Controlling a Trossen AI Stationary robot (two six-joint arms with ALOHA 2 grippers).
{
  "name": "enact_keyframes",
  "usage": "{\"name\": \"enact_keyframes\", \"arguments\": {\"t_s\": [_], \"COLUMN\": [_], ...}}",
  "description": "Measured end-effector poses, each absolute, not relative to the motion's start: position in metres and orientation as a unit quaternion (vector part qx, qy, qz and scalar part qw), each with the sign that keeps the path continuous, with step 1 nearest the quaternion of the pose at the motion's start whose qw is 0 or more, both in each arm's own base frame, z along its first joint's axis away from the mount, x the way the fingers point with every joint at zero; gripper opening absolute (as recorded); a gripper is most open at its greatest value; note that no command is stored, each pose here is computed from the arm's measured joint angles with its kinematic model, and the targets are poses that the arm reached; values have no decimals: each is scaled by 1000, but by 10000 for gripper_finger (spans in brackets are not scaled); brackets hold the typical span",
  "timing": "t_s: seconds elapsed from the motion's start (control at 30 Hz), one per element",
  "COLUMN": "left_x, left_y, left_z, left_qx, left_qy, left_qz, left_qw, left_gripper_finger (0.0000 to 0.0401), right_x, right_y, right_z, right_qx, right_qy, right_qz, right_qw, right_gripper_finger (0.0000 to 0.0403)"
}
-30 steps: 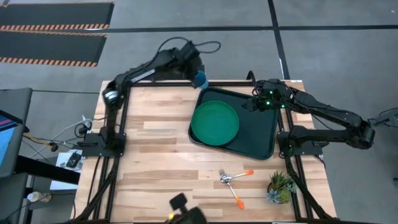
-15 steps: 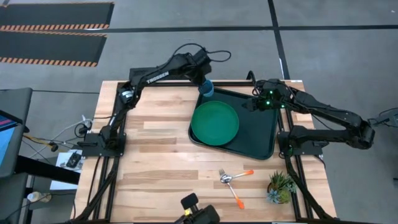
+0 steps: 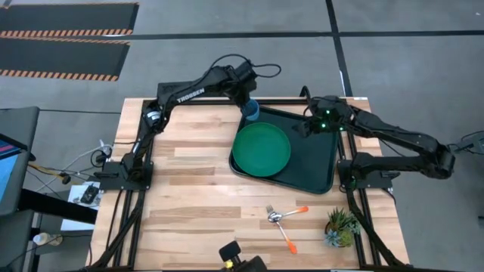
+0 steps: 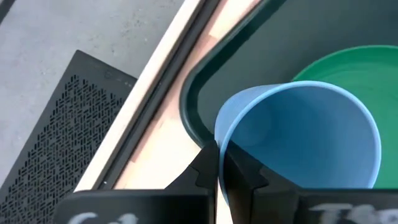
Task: Pick and place plate/cup/fork/spoon on tray
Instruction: Put the blue cup on the black tray to the top left of the green plate
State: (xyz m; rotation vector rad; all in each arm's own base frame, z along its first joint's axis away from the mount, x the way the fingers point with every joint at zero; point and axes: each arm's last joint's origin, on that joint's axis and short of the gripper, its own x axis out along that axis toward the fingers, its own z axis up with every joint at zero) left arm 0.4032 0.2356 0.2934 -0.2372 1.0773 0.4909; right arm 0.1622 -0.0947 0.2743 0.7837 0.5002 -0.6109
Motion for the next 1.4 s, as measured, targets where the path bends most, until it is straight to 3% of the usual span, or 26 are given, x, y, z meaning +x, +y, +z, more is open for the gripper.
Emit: {"name": "enact_keyframes", "arguments": {"t_s": [0.53,0.93,1.2,1.4], "left_x": [417,431,433,419], "left_y": [200,167,159,161], "left_z": [293,295,294,296], "left_qx": [-97,-30,-84,-88], "left_qy": [528,536,526,565], "left_qz": [195,213,200,212], "left_qw": [821,816,822,792], "left_gripper_finger": [0,0,0,0], "right_x": [197,221,237,220], "right_y": [-93,-106,-104,-94], "right_z": [256,275,276,277], "right_qx": [343,300,296,292], "right_qy": [278,269,287,340], "right_qz": [-248,-273,-259,-261], "right_qw": [863,873,873,855], "right_gripper_finger": [258,237,226,225]}}
